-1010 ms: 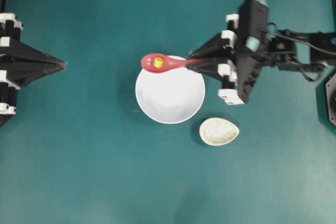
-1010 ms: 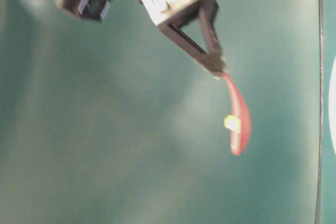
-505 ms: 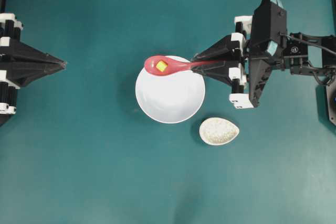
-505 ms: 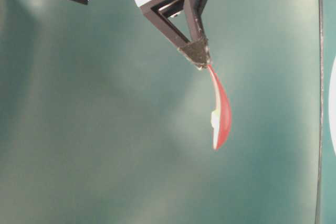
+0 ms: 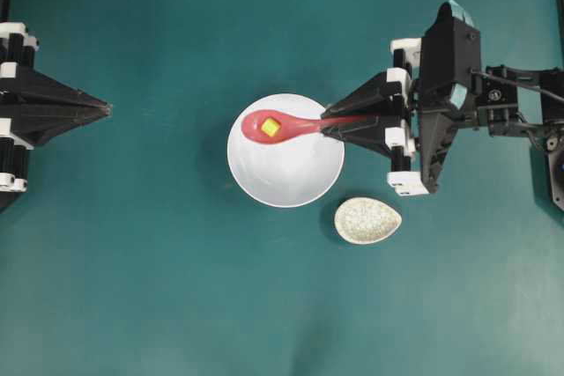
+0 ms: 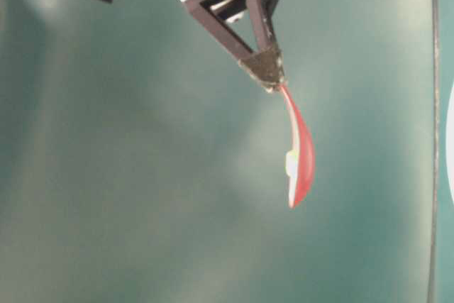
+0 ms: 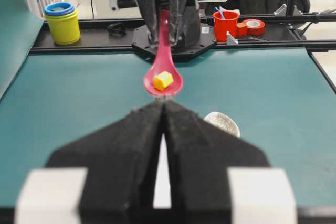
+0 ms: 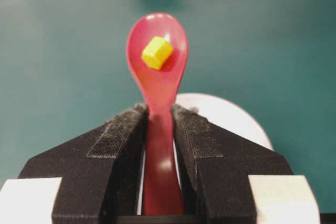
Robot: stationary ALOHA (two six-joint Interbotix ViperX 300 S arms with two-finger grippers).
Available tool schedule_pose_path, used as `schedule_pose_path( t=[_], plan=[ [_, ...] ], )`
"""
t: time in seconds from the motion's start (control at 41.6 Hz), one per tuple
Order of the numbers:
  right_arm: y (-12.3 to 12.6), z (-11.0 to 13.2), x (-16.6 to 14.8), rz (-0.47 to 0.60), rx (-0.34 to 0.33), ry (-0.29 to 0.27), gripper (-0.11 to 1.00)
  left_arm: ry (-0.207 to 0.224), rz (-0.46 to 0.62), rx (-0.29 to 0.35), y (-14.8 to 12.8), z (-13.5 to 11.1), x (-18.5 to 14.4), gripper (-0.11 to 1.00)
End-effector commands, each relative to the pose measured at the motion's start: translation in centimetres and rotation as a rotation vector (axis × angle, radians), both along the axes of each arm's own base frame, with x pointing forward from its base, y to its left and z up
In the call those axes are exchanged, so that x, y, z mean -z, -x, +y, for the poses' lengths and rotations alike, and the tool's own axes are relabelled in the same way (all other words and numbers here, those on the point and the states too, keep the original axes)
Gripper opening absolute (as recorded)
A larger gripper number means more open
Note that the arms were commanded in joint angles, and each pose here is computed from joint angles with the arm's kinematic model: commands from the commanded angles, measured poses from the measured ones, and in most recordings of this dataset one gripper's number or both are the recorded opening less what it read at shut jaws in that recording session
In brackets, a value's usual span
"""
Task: Scoop the yellow hexagonal prism block from the bowl with a spoon using the right arm.
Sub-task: 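Hold the loaded spoon steady above the bowl with the right gripper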
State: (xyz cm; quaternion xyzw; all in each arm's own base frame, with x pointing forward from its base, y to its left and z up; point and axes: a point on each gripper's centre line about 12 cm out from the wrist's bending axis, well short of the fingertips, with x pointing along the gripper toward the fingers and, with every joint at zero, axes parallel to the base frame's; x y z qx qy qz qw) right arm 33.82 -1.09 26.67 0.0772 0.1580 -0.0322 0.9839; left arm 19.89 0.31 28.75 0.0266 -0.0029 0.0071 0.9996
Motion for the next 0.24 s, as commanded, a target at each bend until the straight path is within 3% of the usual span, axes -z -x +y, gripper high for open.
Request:
schedule_pose_path(
  t=[0.0,0.217],
  plan=[
    [-0.07,0.09,-0.94,-0.032,-0.002,0.000,0.22,-0.003,-0.018,-0.001,-0.24,0.03,-0.79,0.00],
    [-0.08,0.24,-0.96,-0.034,-0.005,-0.003,0.22,-0.003,-0.021,-0.001,-0.23,0.03,-0.88,0.00]
  ],
)
